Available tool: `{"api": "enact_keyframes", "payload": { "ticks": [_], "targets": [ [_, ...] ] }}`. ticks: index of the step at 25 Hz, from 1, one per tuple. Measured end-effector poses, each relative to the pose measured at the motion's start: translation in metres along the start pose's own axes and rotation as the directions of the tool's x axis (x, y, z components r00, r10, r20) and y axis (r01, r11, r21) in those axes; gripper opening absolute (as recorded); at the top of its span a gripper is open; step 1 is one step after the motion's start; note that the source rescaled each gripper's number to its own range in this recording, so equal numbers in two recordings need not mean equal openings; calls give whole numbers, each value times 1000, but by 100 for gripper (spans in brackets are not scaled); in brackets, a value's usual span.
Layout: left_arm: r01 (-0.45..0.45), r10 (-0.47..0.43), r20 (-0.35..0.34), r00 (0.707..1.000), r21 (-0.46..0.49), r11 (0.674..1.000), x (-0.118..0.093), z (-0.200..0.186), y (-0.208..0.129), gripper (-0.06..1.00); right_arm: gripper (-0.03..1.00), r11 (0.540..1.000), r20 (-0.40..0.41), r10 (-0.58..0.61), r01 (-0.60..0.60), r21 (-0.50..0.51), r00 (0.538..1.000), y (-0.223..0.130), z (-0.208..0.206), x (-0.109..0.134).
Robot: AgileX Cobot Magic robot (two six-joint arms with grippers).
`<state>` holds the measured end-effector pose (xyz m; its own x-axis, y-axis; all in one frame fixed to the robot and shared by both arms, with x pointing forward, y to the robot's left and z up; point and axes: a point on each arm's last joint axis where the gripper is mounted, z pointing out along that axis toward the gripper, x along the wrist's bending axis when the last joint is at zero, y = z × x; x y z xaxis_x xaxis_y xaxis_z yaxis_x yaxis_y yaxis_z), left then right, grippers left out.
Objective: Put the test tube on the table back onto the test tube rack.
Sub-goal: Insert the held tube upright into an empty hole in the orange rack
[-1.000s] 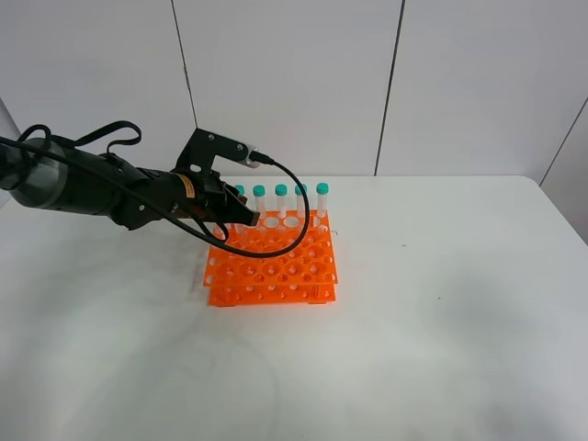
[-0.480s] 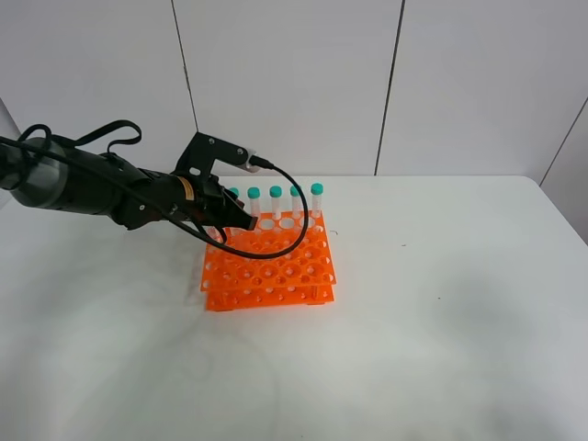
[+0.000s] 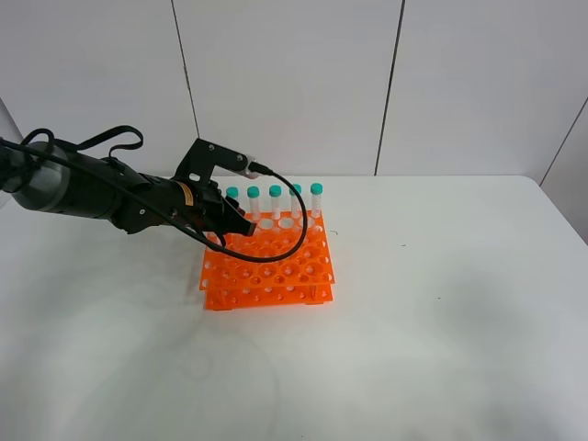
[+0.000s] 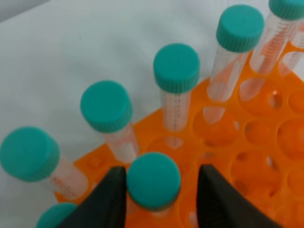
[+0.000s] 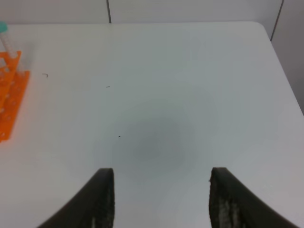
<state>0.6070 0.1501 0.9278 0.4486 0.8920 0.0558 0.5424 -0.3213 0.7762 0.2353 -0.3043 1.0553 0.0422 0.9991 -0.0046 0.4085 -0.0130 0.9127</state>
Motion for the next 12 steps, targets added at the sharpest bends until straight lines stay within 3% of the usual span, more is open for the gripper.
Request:
{"api": "enact_keyframes", "payload": {
  "ticks": [5, 12],
  "targets": [
    [11, -11, 4, 1000, -26, 1000, 0, 0, 2, 32, 59, 1000, 0, 0, 0, 0, 1000, 0, 0, 0],
    [12, -12, 4, 1000, -24, 1000, 0, 0, 2, 35, 59, 1000, 0, 0, 0, 0, 1000, 0, 0, 0]
  ]
}}
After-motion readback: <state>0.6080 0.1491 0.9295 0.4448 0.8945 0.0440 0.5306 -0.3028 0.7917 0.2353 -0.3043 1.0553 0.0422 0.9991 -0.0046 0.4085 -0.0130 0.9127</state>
